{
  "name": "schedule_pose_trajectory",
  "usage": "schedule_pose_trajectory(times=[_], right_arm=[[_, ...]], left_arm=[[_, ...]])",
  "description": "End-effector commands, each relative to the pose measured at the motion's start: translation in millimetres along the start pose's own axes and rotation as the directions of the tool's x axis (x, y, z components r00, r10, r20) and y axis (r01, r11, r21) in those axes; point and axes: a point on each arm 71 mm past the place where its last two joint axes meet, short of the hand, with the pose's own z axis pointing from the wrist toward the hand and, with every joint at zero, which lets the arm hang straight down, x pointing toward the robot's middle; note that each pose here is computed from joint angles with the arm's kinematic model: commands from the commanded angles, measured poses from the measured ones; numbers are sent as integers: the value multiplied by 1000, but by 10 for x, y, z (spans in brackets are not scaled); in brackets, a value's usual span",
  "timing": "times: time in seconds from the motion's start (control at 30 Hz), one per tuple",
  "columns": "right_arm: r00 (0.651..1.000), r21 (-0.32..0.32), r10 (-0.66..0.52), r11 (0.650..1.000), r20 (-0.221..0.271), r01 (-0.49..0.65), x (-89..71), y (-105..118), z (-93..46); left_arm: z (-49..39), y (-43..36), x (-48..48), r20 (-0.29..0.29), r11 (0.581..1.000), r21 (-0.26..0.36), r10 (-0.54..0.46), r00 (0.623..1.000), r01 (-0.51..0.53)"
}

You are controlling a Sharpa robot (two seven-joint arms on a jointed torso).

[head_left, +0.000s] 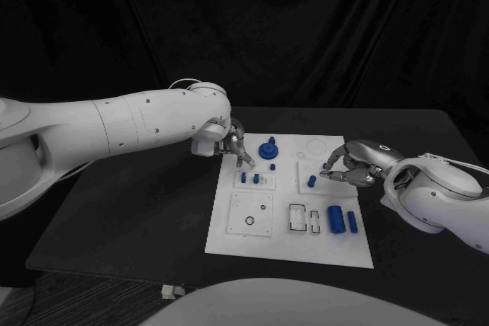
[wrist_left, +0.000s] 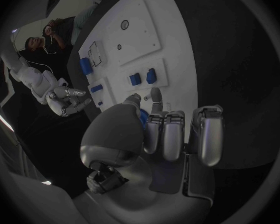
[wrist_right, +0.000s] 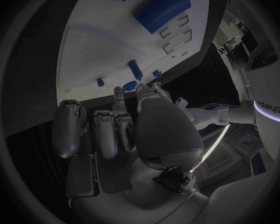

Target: Assemble the parts on the task board

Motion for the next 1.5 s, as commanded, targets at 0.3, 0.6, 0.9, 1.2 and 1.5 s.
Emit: schedule_pose_trajectory(times=[0.3,0.6,0.9,1.2,1.5], right_arm=[[1000,10,3,1000,-8,-3,18,9,6],[1000,10,3,1000,-11,-3,20,12,7],[1000,10,3,1000,-12,-2,21,13,7],[1000,10,3,1000,-12,-2,21,13,6],[1000,12,2,1000,-14,-2,24,15,9]], left_arm=[[69,-32,70,-78,999,-12,30,997,-31],[126,-33,109,-96,999,-22,33,995,-35],[161,-9,146,-109,999,-31,33,993,-36],[183,-14,166,-108,999,-24,27,994,-30],[197,-46,170,-94,1000,-5,16,995,-17]])
